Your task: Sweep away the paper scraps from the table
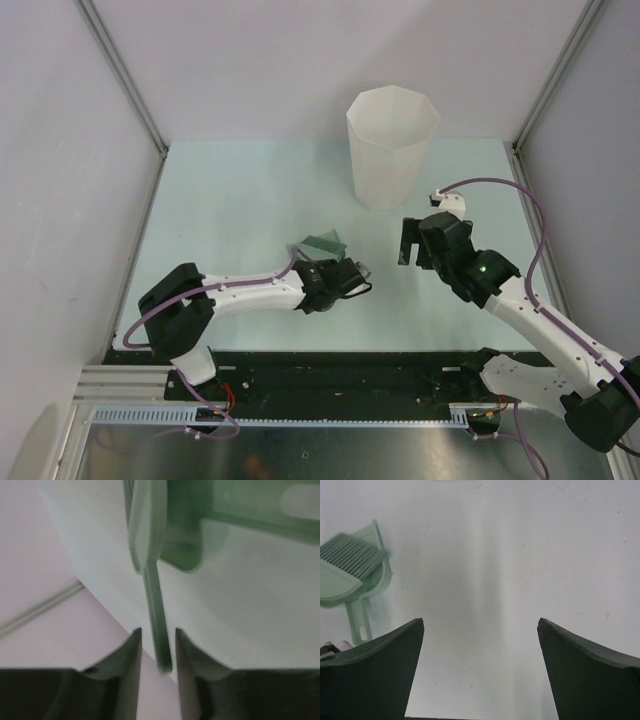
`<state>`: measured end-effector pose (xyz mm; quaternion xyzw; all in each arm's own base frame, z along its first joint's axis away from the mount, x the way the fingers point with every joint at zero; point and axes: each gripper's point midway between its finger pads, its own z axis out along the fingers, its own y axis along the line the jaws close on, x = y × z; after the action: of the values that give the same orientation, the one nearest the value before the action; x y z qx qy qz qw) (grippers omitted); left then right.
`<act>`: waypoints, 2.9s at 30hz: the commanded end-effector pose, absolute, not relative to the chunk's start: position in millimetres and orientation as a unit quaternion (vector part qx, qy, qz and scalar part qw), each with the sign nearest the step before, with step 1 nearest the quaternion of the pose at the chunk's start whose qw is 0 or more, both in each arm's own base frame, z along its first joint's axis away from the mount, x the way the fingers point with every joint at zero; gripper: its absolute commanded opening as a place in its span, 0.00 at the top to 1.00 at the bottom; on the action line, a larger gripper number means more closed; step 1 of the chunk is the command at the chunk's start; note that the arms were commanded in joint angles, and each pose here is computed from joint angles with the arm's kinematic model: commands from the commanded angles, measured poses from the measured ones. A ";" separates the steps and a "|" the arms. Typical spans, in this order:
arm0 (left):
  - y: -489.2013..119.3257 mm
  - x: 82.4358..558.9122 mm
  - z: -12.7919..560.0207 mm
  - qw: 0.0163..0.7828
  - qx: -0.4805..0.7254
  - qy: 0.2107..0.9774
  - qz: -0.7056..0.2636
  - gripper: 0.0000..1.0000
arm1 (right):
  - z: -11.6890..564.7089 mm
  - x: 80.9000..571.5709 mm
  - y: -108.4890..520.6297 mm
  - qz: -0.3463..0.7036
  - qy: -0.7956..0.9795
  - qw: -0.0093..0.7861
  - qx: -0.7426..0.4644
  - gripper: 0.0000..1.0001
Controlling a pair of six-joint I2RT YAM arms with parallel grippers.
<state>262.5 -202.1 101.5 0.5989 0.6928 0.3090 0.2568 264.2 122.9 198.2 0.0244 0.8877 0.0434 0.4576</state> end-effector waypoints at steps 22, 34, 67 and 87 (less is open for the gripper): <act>-269.4 171.5 177.0 0.277 0.654 0.651 -0.268 0.00 | 238.2 268.3 229.9 0.413 0.790 0.412 -0.190 0.00; -176.4 269.3 170.7 0.301 0.428 0.773 -0.358 0.01 | 200.8 304.9 115.8 0.435 0.803 0.403 0.060 0.00; 31.9 386.7 108.4 0.598 -0.028 0.801 0.020 0.00 | 161.4 349.2 -32.6 -0.002 0.706 0.698 0.115 0.00; -17.7 355.0 132.2 0.719 0.039 0.693 0.022 0.00 | 99.7 368.7 -5.0 0.024 0.736 0.676 0.038 0.00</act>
<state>347.0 -22.5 95.4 0.0592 0.7432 0.0124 0.6663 351.6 -6.0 73.3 0.0553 0.7590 0.0244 0.6483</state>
